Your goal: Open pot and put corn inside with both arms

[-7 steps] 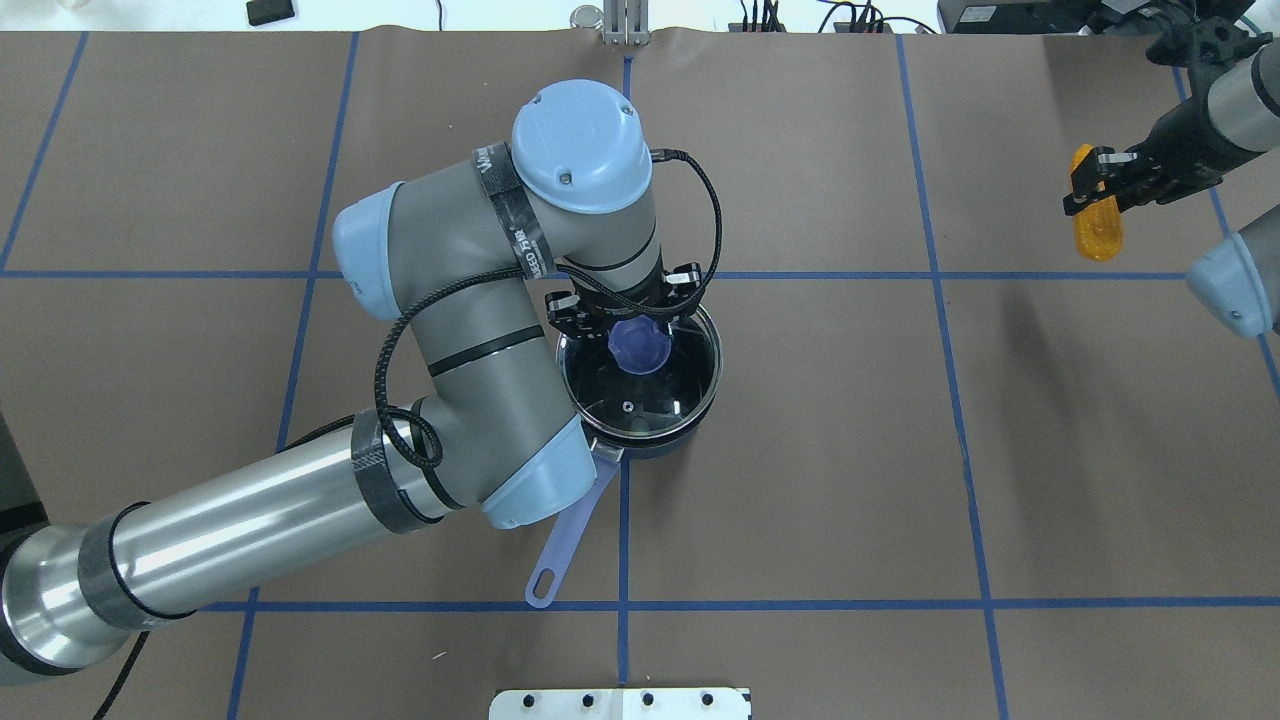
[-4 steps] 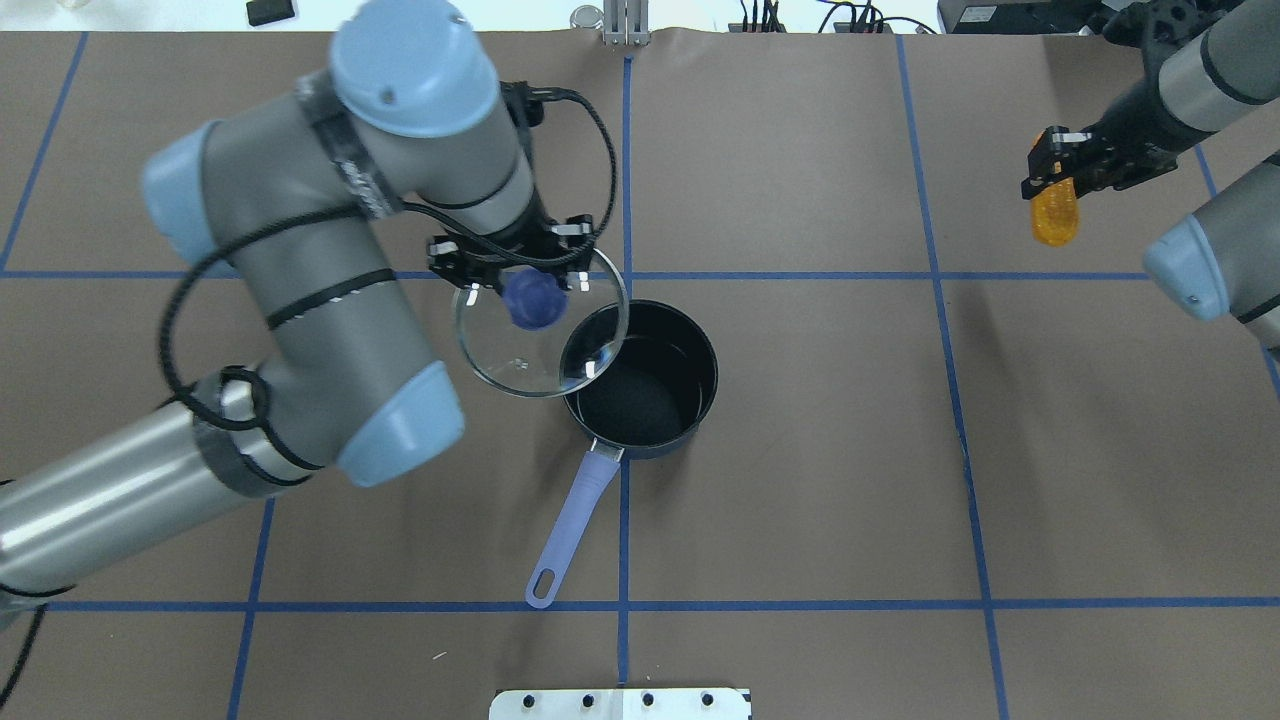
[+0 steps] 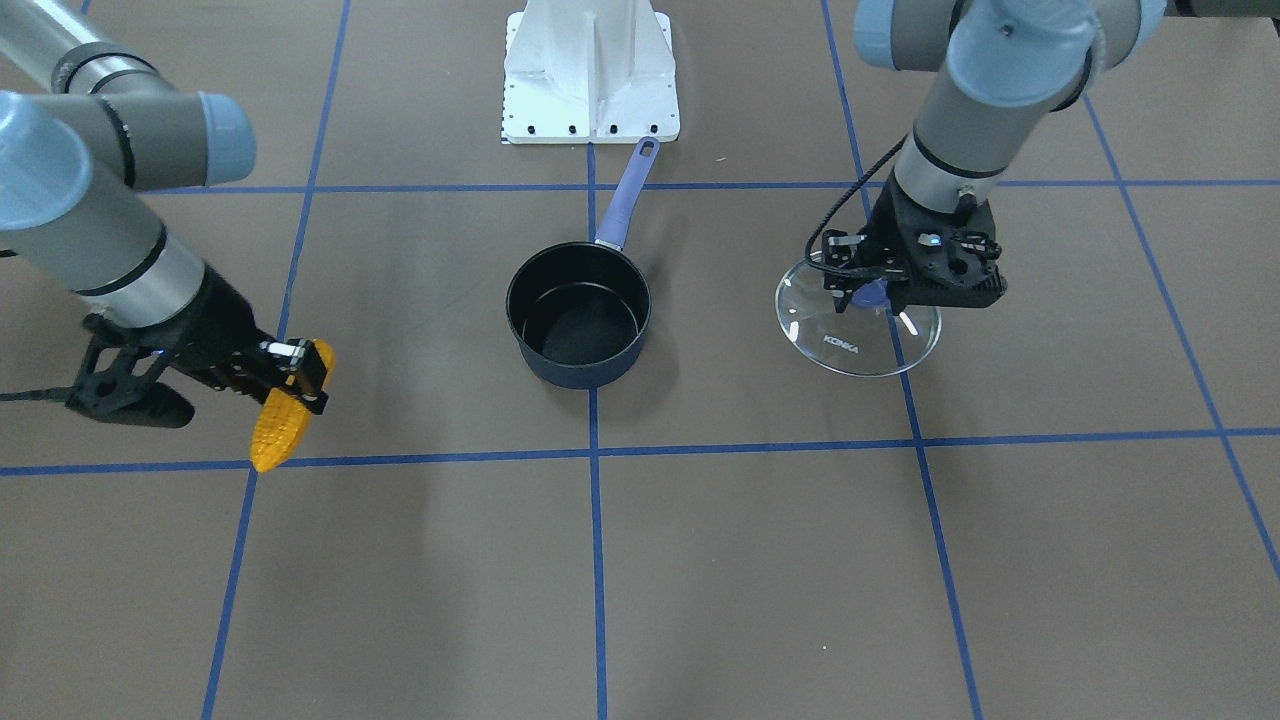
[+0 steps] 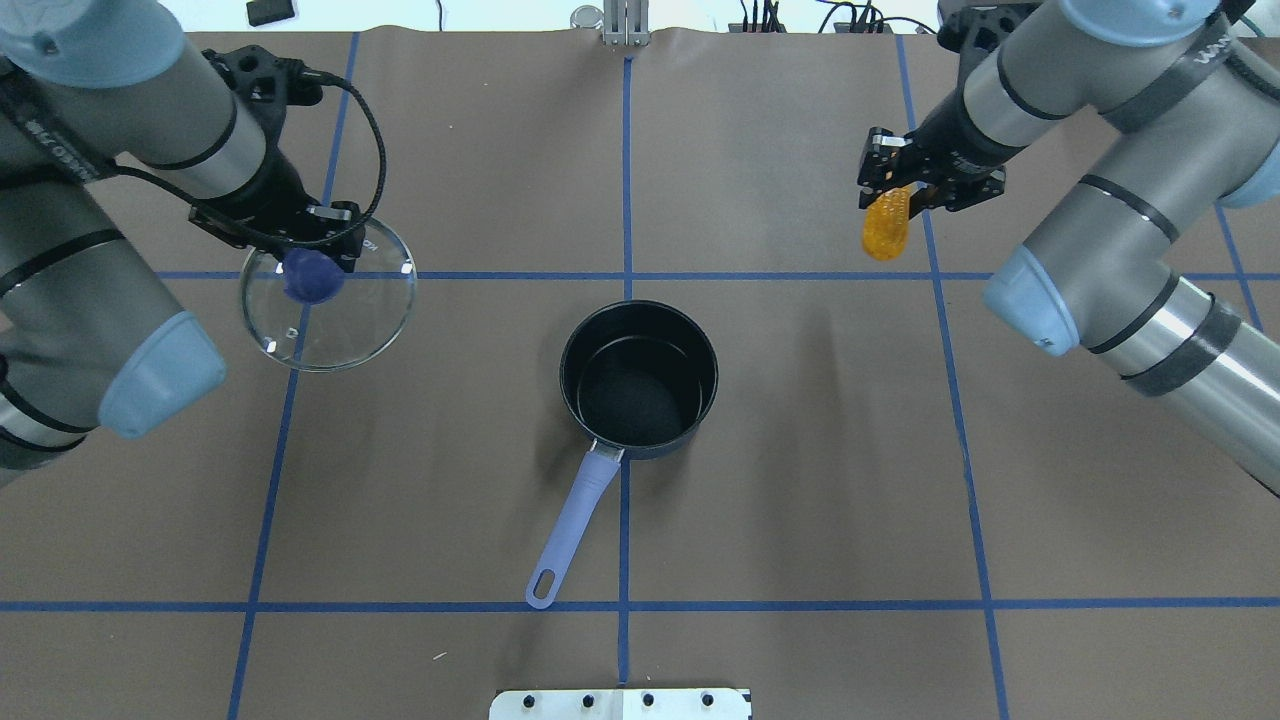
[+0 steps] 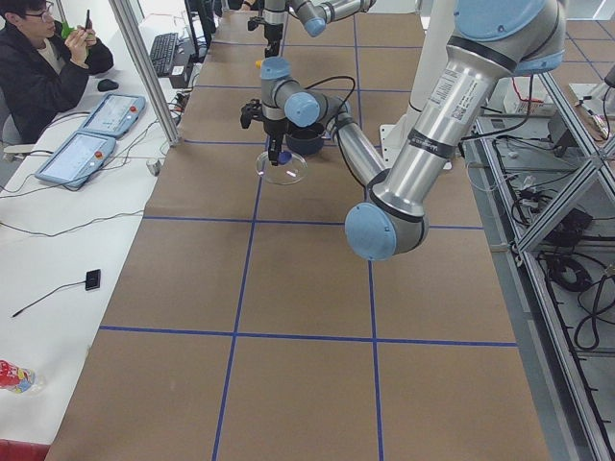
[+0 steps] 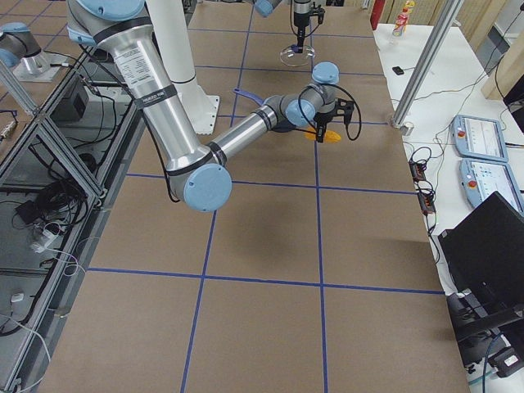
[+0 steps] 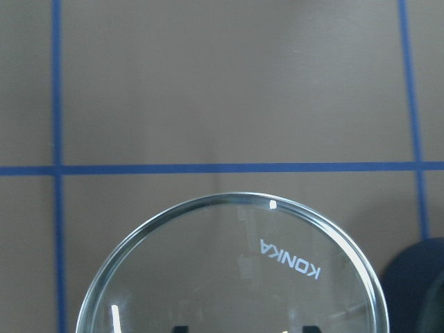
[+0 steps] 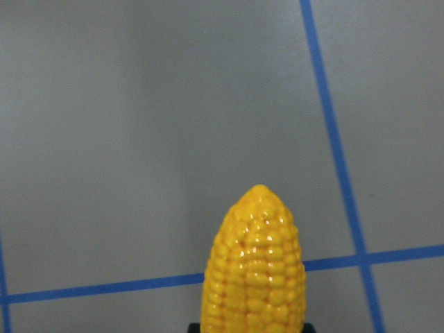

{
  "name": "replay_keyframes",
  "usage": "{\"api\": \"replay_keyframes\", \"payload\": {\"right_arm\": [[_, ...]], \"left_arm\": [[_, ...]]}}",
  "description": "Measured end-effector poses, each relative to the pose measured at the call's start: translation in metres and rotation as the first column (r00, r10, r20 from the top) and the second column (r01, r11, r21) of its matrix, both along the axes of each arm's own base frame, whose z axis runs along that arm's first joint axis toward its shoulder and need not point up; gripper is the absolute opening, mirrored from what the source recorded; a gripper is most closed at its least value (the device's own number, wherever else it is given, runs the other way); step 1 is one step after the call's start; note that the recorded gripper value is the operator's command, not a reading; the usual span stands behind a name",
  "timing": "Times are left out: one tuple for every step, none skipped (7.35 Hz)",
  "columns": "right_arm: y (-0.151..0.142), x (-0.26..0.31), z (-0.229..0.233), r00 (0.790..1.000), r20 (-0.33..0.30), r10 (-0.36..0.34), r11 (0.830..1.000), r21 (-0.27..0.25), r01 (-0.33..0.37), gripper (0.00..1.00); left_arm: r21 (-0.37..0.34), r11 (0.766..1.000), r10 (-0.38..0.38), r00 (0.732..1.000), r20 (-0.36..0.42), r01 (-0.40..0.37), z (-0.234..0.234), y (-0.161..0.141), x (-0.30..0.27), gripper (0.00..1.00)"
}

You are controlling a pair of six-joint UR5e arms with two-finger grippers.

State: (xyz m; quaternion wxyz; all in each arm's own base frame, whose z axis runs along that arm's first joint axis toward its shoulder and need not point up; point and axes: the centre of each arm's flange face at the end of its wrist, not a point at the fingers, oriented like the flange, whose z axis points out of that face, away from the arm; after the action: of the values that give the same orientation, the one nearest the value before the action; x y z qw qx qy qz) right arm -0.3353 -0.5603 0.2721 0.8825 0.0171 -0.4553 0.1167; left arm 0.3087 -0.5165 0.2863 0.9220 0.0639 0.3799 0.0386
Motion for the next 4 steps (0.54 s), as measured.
{"api": "replay_keyframes", "payload": {"right_arm": [[0.019,-0.02,-0.037,1.0,-0.012,0.001,1.0,-0.012,-0.001,0.0],[0.034,-0.036,-0.063,1.0,-0.015,0.011,1.0,-0.026,-0.012,0.0],[0.048,-0.053,-0.081,1.0,-0.014,0.023,0.999,-0.035,-0.024,0.0],[0.06,-0.071,-0.092,0.999,-0.017,0.03,0.999,-0.037,-0.031,0.0]], "left_arm": [[0.029,0.999,0.023,0.999,0.026,-0.024,0.039,-0.001,-0.021,0.45],[0.055,0.998,0.04,0.998,0.043,-0.043,0.074,0.001,-0.038,0.45],[0.074,0.996,0.052,0.997,0.051,-0.056,0.108,0.008,-0.051,0.45],[0.097,0.993,0.058,0.997,0.045,-0.062,0.141,0.015,-0.06,0.45]]}}
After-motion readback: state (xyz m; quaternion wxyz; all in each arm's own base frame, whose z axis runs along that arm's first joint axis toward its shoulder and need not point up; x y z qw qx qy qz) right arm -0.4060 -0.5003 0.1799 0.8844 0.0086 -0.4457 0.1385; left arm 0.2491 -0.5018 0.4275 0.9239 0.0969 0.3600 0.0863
